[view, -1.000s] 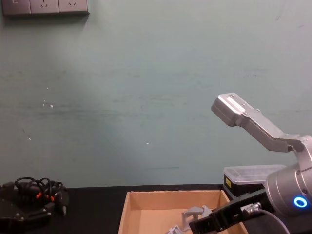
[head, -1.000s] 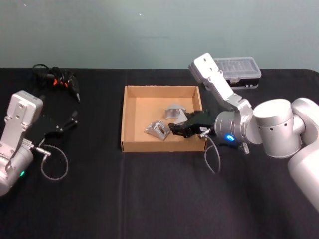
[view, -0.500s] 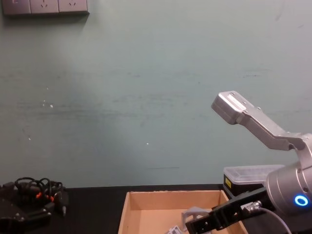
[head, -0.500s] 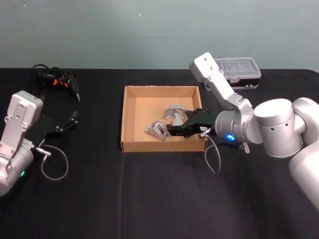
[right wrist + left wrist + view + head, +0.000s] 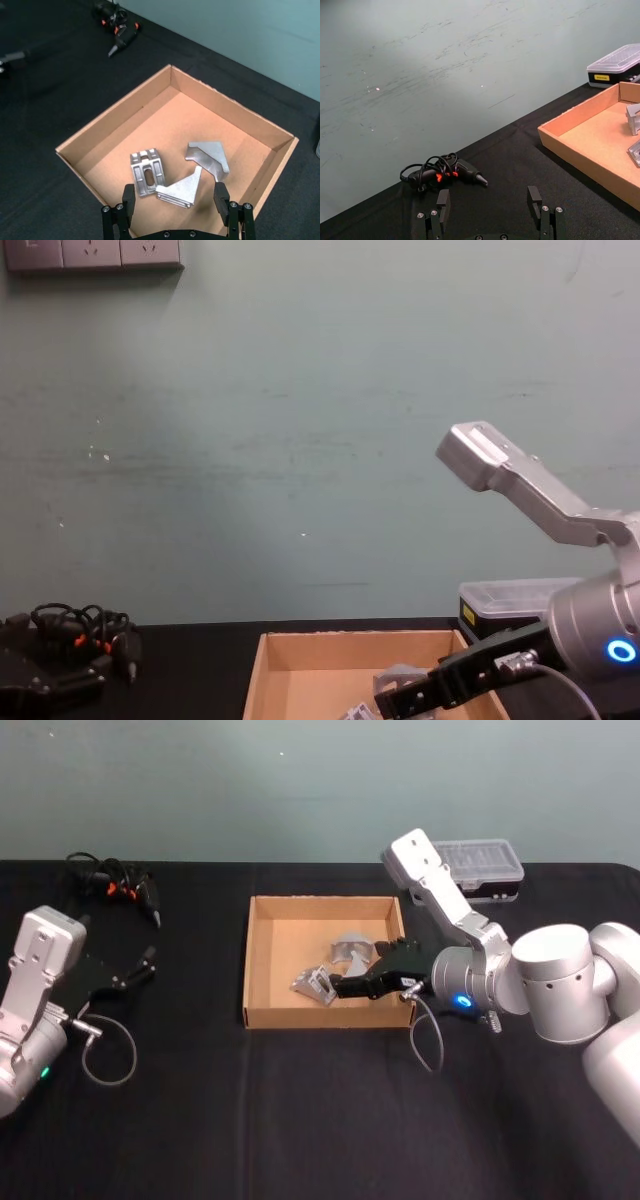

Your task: Use one hand to pick up the angle iron from the table and place it into the box.

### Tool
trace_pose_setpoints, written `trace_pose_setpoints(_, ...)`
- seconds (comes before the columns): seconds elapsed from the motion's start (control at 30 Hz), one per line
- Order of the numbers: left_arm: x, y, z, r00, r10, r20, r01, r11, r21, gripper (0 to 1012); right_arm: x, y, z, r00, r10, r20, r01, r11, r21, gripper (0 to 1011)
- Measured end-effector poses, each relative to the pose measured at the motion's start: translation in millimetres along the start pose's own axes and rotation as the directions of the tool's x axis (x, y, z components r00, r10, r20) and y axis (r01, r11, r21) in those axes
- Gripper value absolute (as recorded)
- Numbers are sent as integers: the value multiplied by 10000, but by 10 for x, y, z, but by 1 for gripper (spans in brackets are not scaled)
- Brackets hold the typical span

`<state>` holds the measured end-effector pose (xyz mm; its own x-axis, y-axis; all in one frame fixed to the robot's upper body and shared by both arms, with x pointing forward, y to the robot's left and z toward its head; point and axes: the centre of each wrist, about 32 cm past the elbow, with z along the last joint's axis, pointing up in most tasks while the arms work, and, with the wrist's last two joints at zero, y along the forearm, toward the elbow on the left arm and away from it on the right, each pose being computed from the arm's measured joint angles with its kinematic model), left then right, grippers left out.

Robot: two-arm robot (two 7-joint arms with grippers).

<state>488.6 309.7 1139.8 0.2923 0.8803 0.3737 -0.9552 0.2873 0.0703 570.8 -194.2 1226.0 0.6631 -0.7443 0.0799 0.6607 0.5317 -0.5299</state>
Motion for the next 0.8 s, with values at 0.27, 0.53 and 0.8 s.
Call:
trace_pose_setpoints(0.27,0,0,0,10000,1,0,-1,10000,-1,1011,-53,-189,-184,9995,-313,-101,324,9903,1353,1003)
trace_pose_setpoints(0.53,0,0,0,10000,0,0,0,10000,-1,1011,-149,-407,-484,9941,-1060,-235,1081,9471,3022,1003)
trace_pose_setpoints(0.8,0,0,0,10000,0,0,0,10000,0,1011,-286,-589,-805,9665,-2521,-482,2481,8693,4275,1003)
